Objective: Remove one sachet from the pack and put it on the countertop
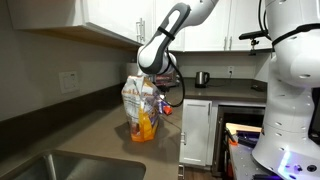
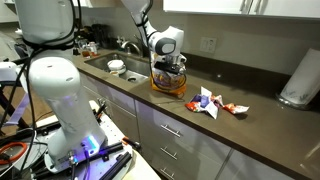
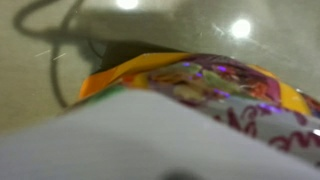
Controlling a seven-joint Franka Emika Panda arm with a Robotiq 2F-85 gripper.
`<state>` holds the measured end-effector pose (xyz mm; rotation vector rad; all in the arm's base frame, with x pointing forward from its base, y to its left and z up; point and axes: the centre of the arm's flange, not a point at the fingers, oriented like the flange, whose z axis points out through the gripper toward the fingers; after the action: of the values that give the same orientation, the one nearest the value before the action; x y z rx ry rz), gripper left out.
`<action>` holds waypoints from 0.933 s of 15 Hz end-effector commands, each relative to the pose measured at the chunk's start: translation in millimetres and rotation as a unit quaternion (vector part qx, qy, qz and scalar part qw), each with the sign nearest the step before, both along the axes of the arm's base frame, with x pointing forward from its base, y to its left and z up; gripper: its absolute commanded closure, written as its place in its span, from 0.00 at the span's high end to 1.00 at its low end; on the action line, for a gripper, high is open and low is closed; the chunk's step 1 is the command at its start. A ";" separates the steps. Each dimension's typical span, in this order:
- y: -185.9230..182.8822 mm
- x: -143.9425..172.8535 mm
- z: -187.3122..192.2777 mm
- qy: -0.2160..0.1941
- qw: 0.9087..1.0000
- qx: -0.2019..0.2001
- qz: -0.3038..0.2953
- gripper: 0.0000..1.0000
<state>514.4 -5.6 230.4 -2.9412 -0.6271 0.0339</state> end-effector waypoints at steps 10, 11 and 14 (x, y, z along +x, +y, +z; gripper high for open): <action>-6.7 -32.3 127.2 -0.048 0.998 -0.018 0.024 0.02; -7.1 -33.5 135.9 -0.052 0.998 -0.019 0.024 0.01; -9.0 -36.3 158.6 -0.064 0.997 -0.023 0.024 0.02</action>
<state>490.4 -11.7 365.8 -2.9836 -0.7010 -0.1217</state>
